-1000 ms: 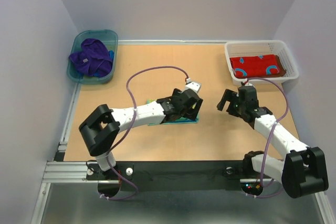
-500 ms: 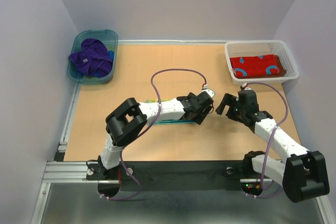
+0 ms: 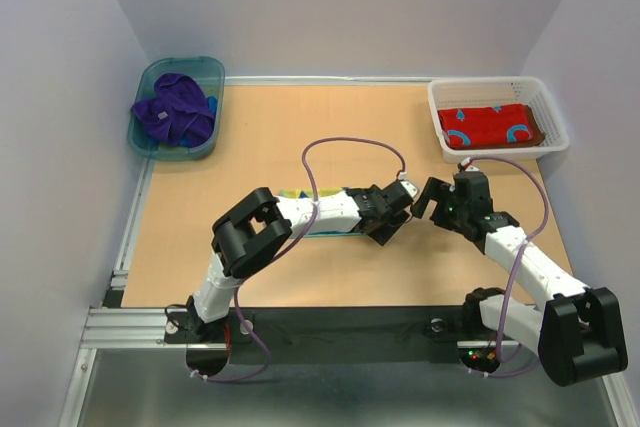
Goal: Fold and stack the towels
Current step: Neatly place the folded towel into the bin
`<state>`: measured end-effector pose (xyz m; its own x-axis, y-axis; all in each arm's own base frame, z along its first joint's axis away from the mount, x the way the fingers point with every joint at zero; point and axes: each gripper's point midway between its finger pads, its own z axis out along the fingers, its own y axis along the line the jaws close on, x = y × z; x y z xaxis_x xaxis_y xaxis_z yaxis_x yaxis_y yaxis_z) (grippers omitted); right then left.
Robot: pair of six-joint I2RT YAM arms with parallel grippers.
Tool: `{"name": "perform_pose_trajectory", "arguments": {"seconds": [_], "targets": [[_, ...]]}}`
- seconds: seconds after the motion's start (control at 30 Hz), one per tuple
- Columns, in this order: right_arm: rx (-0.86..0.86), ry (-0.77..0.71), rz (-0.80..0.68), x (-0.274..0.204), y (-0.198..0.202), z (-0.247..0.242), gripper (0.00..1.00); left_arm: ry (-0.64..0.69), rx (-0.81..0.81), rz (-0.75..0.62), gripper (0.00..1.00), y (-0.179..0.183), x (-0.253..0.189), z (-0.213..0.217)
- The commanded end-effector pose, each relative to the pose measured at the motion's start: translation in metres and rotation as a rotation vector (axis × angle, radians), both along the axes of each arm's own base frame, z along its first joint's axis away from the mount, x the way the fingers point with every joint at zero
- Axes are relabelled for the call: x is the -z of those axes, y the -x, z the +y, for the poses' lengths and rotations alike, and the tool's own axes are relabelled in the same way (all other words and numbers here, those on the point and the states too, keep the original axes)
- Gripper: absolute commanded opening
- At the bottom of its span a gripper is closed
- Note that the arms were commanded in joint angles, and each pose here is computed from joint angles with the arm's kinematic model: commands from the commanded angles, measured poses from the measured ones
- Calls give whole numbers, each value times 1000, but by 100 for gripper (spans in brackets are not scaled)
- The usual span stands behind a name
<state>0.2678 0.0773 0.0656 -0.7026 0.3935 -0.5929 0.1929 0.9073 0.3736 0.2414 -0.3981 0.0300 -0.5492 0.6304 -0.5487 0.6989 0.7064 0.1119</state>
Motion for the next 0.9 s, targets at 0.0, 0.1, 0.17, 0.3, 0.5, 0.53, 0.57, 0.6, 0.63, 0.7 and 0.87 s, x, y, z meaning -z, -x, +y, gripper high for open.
{"name": "perform_pose_trajectory", "arguments": {"seconds": [0.0,0.1,0.17,0.3,0.5,0.53,0.57,0.6,0.63,0.7,0.87], "targets": [[7,-19,-30,-2,-5,1,100,-41,5,14,72,5,11,4],[4,-28,-33,-4,-5,3,100,-61,-15,20,63,6,20,10],[3,-34,-35,-5,-6,4,100,-72,-22,24,55,7,23,12],[-15,-57,-30,-5,-5,9,100,-82,-43,13,20,7,24,21],[-32,-142,-15,-11,-11,24,100,23,-82,-3,9,4,0,27],[-46,-165,8,-8,-10,29,100,43,-83,-7,9,3,-4,27],[-51,-194,12,-9,-12,35,100,67,-88,-9,9,2,-12,27],[-76,-233,39,-8,-12,43,100,86,-87,-16,9,3,-18,27],[-82,-258,49,-7,-13,48,100,98,-86,-15,9,3,-20,27],[-84,-324,58,-10,-19,58,100,120,-82,-7,9,6,-23,26],[-123,-501,82,-12,-32,87,100,174,-87,-11,9,8,-36,23]]}}
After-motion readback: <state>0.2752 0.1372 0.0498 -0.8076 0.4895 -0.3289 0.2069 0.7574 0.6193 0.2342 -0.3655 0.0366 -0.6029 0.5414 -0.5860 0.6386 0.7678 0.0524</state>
